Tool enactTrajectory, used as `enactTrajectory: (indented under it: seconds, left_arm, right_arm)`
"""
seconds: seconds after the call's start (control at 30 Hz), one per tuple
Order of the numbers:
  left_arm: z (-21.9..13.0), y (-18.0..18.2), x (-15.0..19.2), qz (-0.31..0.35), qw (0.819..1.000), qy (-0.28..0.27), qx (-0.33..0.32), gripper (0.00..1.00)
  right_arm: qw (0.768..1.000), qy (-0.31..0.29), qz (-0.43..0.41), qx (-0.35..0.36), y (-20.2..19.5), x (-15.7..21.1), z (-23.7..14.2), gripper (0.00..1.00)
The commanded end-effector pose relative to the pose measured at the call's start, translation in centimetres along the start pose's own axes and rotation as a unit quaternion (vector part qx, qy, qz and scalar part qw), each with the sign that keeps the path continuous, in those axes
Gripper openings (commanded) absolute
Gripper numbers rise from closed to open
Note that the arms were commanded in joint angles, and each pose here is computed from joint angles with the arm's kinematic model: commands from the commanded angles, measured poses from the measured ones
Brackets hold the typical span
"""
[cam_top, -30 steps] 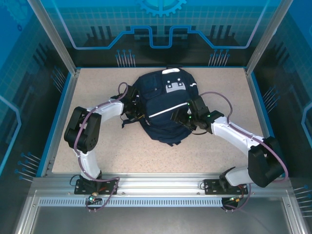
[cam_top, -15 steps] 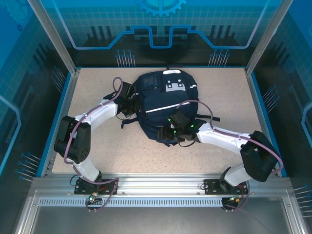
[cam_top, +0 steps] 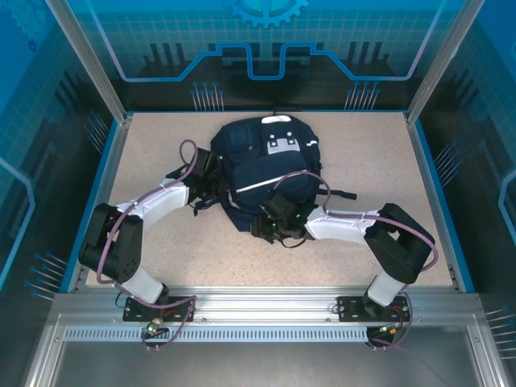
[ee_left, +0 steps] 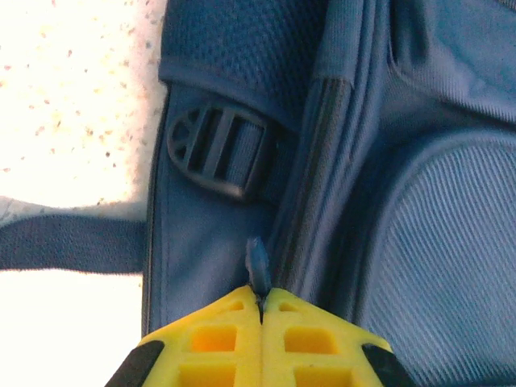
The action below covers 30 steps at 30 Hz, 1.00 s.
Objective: Pack books, pencil case, and school supplies into a backpack
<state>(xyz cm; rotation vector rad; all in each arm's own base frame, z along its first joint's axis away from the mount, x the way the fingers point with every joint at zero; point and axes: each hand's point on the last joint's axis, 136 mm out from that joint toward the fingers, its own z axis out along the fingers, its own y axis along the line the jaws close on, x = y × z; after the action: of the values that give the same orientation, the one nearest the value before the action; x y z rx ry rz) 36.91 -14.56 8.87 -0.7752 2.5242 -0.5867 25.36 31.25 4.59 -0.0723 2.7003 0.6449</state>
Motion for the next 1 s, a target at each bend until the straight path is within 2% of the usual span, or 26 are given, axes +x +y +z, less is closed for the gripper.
enactTrajectory:
  seconds: [0.0, 0.27, 0.37, 0.4, 0.53, 0.6, 0.8, 0.97]
  left_arm:
    - [-1.1, 0.8, 2.3, -0.02, 1.0, 0.017, 0.004, 0.0]
    - [-2.6, 2.0, 3.2, -0.031, 0.999, 0.016, 0.006, 0.0]
    - [-3.2, 2.2, 2.3, -0.02, 1.0, 0.008, 0.005, 0.0]
    - [-3.4, 2.3, 2.0, -0.018, 1.0, 0.009, 0.003, 0.02]
    - [-4.4, 1.3, 0.0, 0.007, 1.0, 0.001, 0.017, 0.39]
    - [-4.3, 0.4, -0.9, 0.025, 0.999, 0.001, 0.032, 0.49]
    - [-2.4, -2.5, -4.4, 0.062, 0.995, 0.003, 0.074, 0.63]
    - [1.2, -5.1, -6.7, 0.072, 0.993, 0.026, 0.093, 0.61]
  right_arm:
    - [0.998, -0.061, 0.0, -0.035, 2.5, -3.1, 0.4, 0.54]
    - [0.997, -0.068, 0.02, -0.01, 1.1, -3.1, 0.1, 0.53]
    - [0.997, -0.072, 0.027, 0.01, 0.2, -3.3, -0.5, 0.52]
    - [0.997, -0.072, 0.031, 0.021, -0.3, -3.2, -0.7, 0.52]
    - [0.993, -0.066, 0.04, 0.088, -3.4, -2.8, -1.2, 0.49]
    - [0.99, -0.069, 0.044, 0.114, -4.9, -2.6, -1.5, 0.48]
    - [0.981, -0.086, 0.058, 0.165, -9.6, -3.3, -3.0, 0.48]
    - [0.976, -0.094, 0.07, 0.183, -12.8, -4.8, -4.3, 0.49]
